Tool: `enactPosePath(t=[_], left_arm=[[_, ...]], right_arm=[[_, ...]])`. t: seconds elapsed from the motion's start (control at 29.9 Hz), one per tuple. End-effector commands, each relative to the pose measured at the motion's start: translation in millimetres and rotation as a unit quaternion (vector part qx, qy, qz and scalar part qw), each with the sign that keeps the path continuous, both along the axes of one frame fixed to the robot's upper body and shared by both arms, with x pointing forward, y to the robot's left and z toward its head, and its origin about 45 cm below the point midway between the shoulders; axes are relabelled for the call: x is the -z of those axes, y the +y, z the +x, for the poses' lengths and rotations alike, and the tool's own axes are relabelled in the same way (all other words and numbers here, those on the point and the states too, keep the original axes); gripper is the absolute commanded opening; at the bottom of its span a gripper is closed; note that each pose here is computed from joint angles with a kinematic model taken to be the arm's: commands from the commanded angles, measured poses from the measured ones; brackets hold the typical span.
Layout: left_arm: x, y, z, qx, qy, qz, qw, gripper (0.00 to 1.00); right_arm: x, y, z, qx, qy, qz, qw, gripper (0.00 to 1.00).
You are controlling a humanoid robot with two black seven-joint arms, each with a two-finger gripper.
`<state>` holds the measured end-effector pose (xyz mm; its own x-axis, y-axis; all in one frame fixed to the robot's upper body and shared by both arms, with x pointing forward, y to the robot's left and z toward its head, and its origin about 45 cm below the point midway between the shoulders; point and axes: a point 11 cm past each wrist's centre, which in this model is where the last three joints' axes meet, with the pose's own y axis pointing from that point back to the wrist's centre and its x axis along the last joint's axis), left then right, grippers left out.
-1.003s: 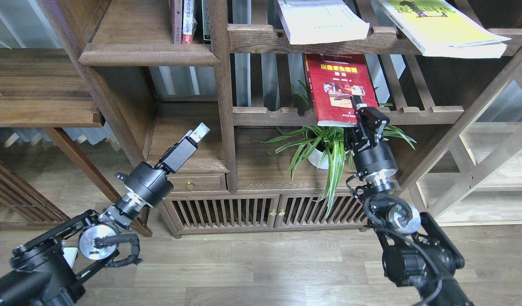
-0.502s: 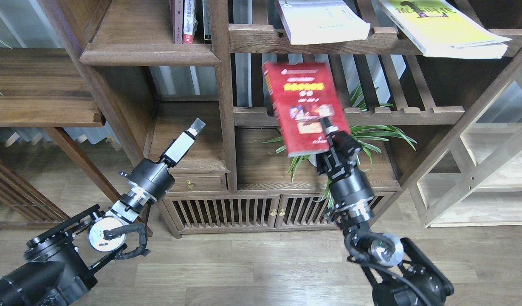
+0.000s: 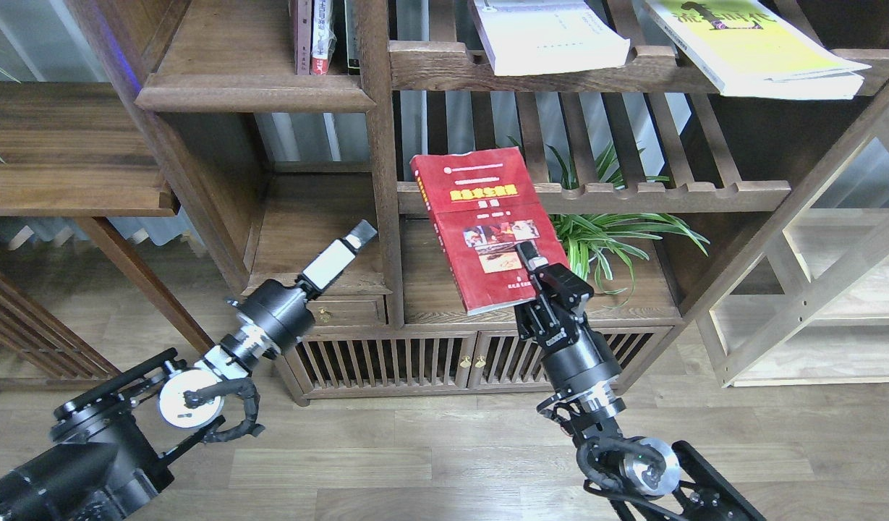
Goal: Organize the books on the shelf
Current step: 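Pull the red book off the shelf toward the robot with the right gripper, then grasp the red book's top edge with the left gripper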
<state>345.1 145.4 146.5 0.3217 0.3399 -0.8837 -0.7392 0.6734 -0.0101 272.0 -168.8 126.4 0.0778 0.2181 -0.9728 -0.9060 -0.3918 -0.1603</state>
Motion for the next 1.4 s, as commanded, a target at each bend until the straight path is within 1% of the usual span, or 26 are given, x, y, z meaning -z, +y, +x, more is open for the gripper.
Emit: enactPosePath(t=[0.0, 0.13, 0.4, 0.64, 0.77, 0.84, 1.0, 1.37], left_arm=[[-6, -7, 1, 0.013, 0.011, -0.019, 1.000, 0.99], [-13, -12, 1, 0.024, 0.030, -0.046, 0.998, 0.99], [-19, -23, -8, 0.073, 0.062, -0.070, 0.993, 0.98], [-18, -22, -9, 0.081, 0.075, -0.078, 0.991, 0.97], [-18, -20, -8, 0.078, 0.081, -0.084, 0.990, 0.97], [-17, -20, -9, 0.088, 0.088, -0.084, 0.989, 0.96], [-16, -12, -12, 0.115, 0.108, -0.082, 0.984, 0.90], [-11, 6, -13, 0.116, 0.114, -0.057, 0.985, 0.89]], right_arm=[[-1, 3, 0, -0.006, -0.004, -0.006, 1.000, 0.05], [0, 9, -2, -0.018, -0.003, -0.006, 1.000, 0.05], [1, 17, -6, -0.031, -0.001, -0.007, 0.999, 0.06], [4, 26, -11, -0.052, 0.001, -0.013, 0.999, 0.06], [9, 30, -15, -0.063, 0.003, -0.023, 0.998, 0.07], [11, 33, -18, -0.070, 0.004, -0.029, 0.997, 0.08], [13, 36, -21, -0.076, 0.005, -0.032, 0.997, 0.08], [15, 45, -27, -0.101, 0.003, -0.040, 0.994, 0.09]])
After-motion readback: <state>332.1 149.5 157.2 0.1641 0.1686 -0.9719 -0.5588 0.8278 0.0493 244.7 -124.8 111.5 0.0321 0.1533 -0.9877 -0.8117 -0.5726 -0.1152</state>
